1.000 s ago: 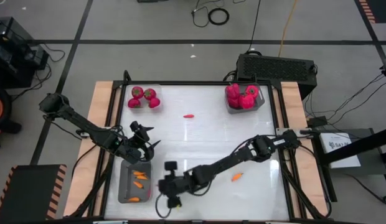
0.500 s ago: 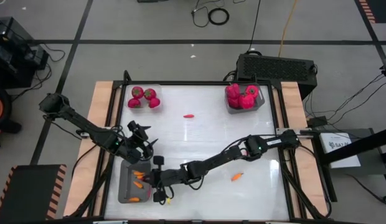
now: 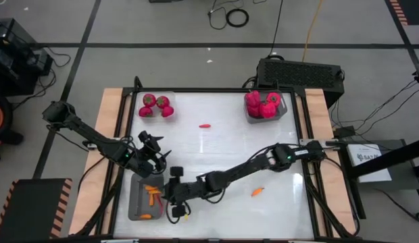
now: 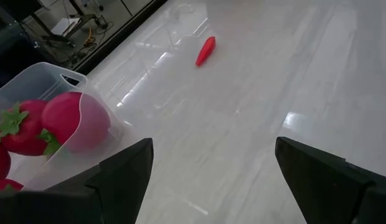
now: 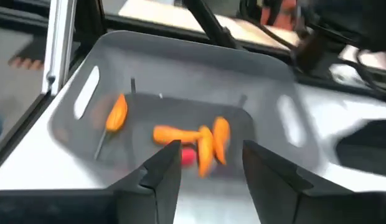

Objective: Sort produce into baskets
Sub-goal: Put the orange chili pepper into the bottom black bin

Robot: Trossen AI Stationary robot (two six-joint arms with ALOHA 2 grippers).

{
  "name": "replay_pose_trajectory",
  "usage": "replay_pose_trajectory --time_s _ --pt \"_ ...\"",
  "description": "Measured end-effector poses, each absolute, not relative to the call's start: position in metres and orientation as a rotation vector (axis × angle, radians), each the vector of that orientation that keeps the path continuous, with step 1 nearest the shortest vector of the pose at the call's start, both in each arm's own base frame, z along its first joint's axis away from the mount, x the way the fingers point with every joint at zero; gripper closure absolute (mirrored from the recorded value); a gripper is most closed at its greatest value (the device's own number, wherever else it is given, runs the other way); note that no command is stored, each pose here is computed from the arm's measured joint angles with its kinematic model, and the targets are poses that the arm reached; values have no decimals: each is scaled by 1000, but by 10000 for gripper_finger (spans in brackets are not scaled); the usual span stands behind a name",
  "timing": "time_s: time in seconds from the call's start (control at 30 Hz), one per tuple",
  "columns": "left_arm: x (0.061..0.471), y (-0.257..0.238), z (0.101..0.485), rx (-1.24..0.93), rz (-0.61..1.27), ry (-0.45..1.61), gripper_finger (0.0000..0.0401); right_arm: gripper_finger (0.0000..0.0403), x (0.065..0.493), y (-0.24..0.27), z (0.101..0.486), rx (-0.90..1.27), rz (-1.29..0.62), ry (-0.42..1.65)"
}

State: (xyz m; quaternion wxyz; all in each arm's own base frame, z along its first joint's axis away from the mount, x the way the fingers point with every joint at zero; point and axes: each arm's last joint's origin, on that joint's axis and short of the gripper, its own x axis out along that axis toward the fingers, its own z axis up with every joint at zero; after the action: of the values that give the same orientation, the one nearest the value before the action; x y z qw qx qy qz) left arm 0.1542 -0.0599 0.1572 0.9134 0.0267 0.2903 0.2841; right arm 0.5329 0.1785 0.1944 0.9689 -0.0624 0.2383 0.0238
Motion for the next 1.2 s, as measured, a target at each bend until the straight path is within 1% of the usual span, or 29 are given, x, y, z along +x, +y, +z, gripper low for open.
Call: replay_pose_trajectory --time_s 0.1,0.17,0.37,0.5,0.63,0.67,0.73,0.8,0.9,0.97,1.1,1.2 --pt "154 -60 157 55 585 598 58 234 510 171 230 -130 58 627" --pt "154 -60 157 55 586 597 58 232 492 166 247 -132 82 739" --pt "155 -60 157 50 585 593 58 232 444 149 280 -94 9 1029" --pt "155 -61 158 38 574 593 58 232 418 140 277 -76 -92 1274" --pt "156 -62 158 17 553 599 58 232 392 130 275 -107 -268 1502" --pt "156 -62 158 13 545 604 58 232 390 129 274 -123 -310 1508" --pt "156 -63 157 4 528 618 58 232 384 127 274 -128 -305 1483" --pt "156 -63 157 -5 512 631 58 232 370 122 273 -123 -320 1501" --pt "156 -64 156 -24 483 649 58 232 335 104 269 -49 -462 1561" --pt "157 -65 156 -35 467 659 58 232 314 93 257 42 -534 1554" --pt "156 -65 156 -53 471 663 58 232 273 82 237 344 -534 1510" --pt "156 -64 156 -54 474 657 58 232 249 74 220 491 -625 1442"
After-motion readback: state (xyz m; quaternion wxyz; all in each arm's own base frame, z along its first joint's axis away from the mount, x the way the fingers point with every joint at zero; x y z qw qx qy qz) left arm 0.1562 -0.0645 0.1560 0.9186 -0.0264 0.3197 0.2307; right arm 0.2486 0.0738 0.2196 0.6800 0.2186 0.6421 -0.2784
